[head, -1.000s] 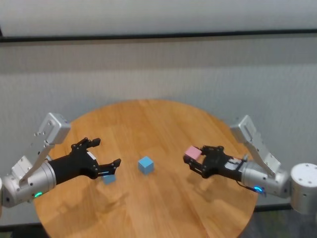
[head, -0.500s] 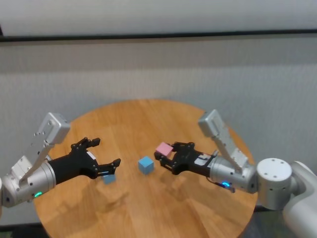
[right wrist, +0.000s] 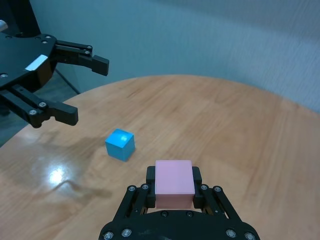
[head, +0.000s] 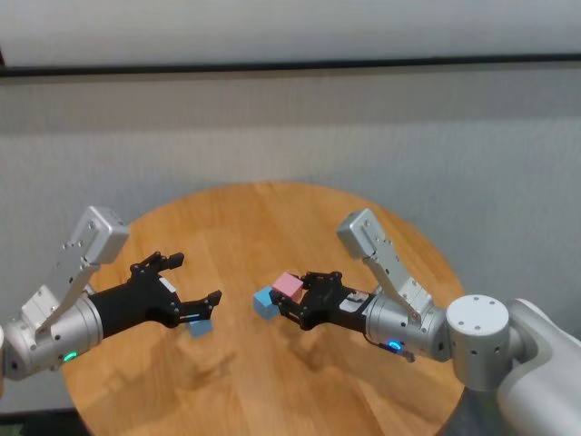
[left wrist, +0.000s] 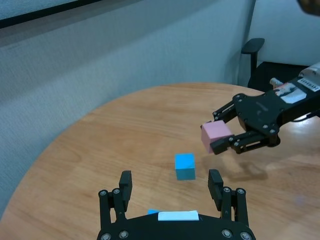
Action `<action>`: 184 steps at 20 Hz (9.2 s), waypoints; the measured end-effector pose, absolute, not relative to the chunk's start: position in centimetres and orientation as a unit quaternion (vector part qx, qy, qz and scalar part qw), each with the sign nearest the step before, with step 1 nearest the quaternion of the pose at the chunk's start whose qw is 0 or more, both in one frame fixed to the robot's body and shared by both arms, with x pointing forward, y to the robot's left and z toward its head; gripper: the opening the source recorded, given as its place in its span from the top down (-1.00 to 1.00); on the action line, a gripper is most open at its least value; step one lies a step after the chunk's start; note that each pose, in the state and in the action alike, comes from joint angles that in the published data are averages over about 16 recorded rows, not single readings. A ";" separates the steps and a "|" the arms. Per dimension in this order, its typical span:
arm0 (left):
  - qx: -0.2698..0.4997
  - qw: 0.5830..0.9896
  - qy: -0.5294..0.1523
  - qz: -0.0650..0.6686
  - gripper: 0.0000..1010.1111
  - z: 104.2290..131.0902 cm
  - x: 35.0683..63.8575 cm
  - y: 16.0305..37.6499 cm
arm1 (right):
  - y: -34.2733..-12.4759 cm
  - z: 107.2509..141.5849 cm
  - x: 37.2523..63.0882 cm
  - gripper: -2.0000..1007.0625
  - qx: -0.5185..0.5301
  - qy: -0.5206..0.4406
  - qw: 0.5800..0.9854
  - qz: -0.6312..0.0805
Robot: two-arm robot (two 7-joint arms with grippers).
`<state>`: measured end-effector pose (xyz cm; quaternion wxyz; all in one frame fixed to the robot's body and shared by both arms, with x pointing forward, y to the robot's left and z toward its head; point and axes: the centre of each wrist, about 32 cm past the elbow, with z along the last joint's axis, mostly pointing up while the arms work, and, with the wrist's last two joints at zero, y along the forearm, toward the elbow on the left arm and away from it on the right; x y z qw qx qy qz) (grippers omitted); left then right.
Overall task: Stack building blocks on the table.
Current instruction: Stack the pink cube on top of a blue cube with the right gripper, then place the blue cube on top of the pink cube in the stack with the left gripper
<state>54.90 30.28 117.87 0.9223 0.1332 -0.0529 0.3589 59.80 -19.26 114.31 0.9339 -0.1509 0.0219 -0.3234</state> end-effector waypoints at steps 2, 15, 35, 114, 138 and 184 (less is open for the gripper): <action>0.133 0.922 -0.053 0.359 -0.98 117.9 54.9 30.3 | -18.9 114.1 59.9 0.26 -0.151 0.026 0.933 -0.326; 0.133 0.922 -0.053 0.359 -0.98 117.9 54.9 30.3 | -17.1 112.8 61.1 0.26 -0.143 0.046 0.929 -0.340; 0.133 0.922 -0.053 0.359 -0.98 117.9 54.9 30.3 | -16.1 112.1 62.2 0.26 -0.157 0.041 0.926 -0.341; 0.155 0.927 -0.032 0.339 -0.98 114.0 58.4 30.4 | -25.5 116.1 55.3 -0.99 -0.128 -0.009 0.903 -0.409; 0.167 0.924 -0.014 0.344 -0.98 111.8 58.9 31.1 | -25.4 116.1 55.4 -0.99 -0.128 -0.010 0.904 -0.409; 0.182 0.925 0.002 0.332 -0.55 110.9 59.2 30.9 | -25.4 116.1 55.4 -0.99 -0.128 -0.010 0.904 -0.409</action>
